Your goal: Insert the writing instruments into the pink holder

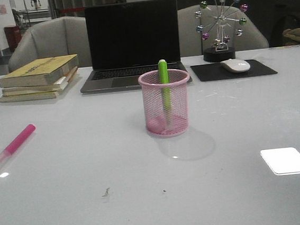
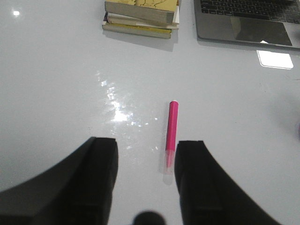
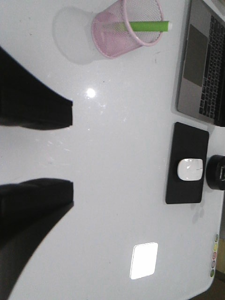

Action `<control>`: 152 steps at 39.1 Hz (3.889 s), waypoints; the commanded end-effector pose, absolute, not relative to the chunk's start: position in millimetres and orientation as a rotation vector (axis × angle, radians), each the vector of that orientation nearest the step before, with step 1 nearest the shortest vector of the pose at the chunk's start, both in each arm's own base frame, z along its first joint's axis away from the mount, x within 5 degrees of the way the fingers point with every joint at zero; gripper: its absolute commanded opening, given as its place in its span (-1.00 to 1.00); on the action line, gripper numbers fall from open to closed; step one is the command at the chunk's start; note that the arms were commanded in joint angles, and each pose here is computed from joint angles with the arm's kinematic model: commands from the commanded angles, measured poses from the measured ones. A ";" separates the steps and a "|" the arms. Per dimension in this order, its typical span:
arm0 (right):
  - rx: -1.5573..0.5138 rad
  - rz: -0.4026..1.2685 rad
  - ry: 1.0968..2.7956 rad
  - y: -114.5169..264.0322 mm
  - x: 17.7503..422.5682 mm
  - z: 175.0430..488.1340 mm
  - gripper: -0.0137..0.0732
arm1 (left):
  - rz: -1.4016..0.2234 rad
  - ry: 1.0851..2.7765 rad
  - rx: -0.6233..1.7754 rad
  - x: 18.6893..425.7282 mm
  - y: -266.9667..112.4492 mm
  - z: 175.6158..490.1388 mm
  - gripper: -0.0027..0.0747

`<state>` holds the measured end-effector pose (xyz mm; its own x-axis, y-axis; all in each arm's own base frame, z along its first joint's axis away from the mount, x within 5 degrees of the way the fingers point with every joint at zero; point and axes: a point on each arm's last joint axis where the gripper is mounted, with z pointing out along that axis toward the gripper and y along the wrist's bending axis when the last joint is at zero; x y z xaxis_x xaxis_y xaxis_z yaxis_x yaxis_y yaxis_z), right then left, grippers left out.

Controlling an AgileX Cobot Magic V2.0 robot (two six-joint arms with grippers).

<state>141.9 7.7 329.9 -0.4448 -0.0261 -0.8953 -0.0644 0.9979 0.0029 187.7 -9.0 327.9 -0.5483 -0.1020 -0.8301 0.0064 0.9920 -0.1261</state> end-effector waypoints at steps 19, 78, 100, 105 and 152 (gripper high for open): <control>-0.058 0.035 1.936 6.5 140.4 341.4 0.20 | -0.191 2.149 0.123 248.0 -41.0 363.6 0.03; -0.060 0.039 1.992 6.8 138.4 336.7 0.20 | -0.178 2.696 0.156 431.4 -69.7 208.0 0.03; -0.060 0.039 1.992 6.8 138.4 336.7 0.20 | -0.213 2.727 0.129 433.9 -72.0 194.4 0.03; -0.060 0.039 1.992 6.8 138.4 336.7 0.20 | -0.213 2.739 0.130 433.5 -72.1 192.2 -0.11; -0.060 0.039 1.993 6.8 138.7 336.3 0.20 | -0.341 2.454 0.400 459.7 -142.2 311.1 -0.69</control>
